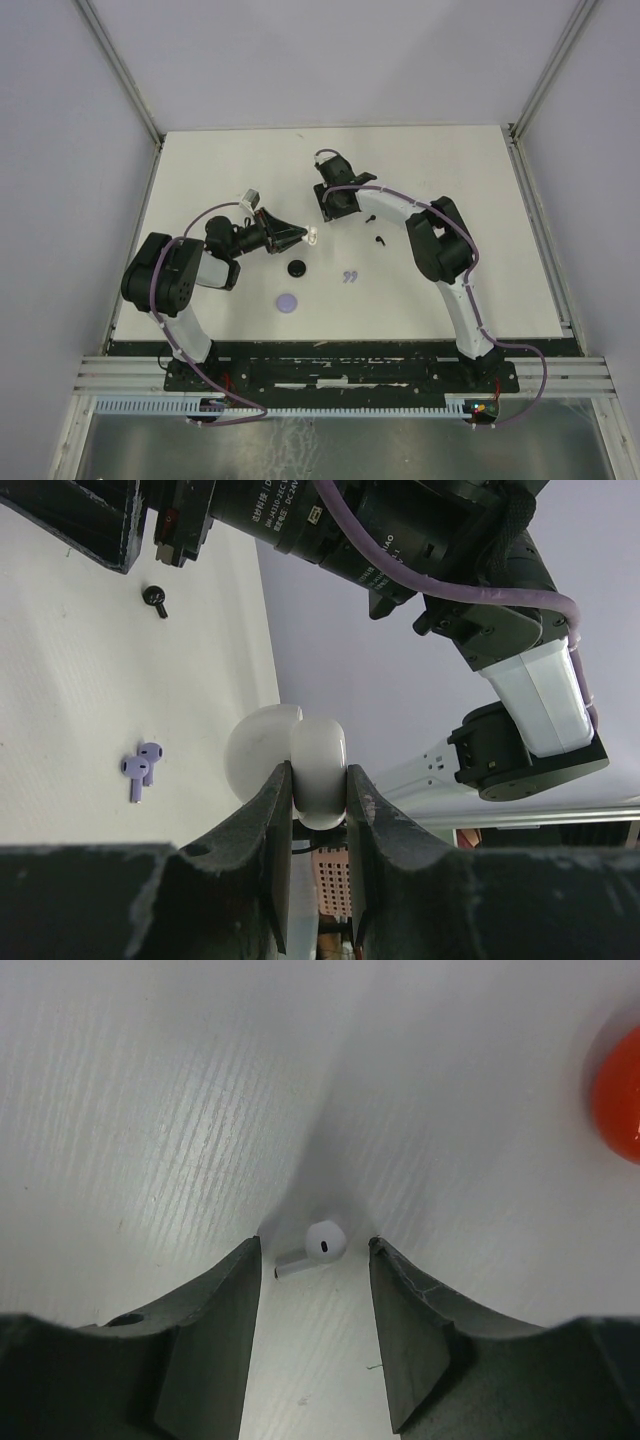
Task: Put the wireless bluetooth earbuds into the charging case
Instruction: Pick up the earbud from the center of the board.
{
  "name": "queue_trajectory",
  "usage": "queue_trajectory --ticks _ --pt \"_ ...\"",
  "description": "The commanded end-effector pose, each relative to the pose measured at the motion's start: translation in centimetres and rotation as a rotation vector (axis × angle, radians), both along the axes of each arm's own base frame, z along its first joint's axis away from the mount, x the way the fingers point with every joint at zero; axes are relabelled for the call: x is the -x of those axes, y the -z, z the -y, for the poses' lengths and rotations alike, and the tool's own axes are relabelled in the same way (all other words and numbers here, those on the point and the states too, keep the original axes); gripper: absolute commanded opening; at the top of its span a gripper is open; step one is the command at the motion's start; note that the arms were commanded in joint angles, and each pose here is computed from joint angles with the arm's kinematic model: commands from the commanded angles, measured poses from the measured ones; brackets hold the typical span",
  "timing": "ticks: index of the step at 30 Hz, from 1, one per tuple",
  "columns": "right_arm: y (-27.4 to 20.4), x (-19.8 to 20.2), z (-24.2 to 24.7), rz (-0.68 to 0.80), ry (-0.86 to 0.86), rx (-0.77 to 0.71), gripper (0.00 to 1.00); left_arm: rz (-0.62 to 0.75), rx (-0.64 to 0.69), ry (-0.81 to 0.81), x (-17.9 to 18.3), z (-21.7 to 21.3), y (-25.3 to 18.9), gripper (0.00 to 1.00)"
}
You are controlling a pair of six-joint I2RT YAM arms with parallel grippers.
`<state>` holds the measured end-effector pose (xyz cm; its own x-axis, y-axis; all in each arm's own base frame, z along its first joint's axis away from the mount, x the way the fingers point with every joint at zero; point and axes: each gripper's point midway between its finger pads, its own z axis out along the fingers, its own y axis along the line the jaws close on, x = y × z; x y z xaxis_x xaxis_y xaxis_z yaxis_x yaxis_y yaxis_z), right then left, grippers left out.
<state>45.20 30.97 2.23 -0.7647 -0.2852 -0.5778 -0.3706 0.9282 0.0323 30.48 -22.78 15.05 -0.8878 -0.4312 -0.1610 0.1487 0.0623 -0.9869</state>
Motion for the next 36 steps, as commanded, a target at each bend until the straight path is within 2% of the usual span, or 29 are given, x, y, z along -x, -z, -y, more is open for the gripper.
queue_trajectory --ticks 1,9,21,36 --pt "0.3 -0.7 0.6 0.021 0.009 0.049 0.56 0.044 0.021 0.016 0.3 -0.1 -0.8 0.03" --pt "0.6 -0.2 2.5 0.031 0.021 0.127 0.56 0.045 0.025 0.017 0.3 -0.2 -0.8 0.03" --pt "-0.6 0.9 3.6 0.042 0.02 0.141 0.55 0.048 0.029 0.018 0.3 -0.2 -0.9 0.03" --pt "-3.6 -0.3 0.7 0.067 -0.036 0.032 0.56 0.048 0.037 0.018 0.2 -0.2 -1.0 0.03"
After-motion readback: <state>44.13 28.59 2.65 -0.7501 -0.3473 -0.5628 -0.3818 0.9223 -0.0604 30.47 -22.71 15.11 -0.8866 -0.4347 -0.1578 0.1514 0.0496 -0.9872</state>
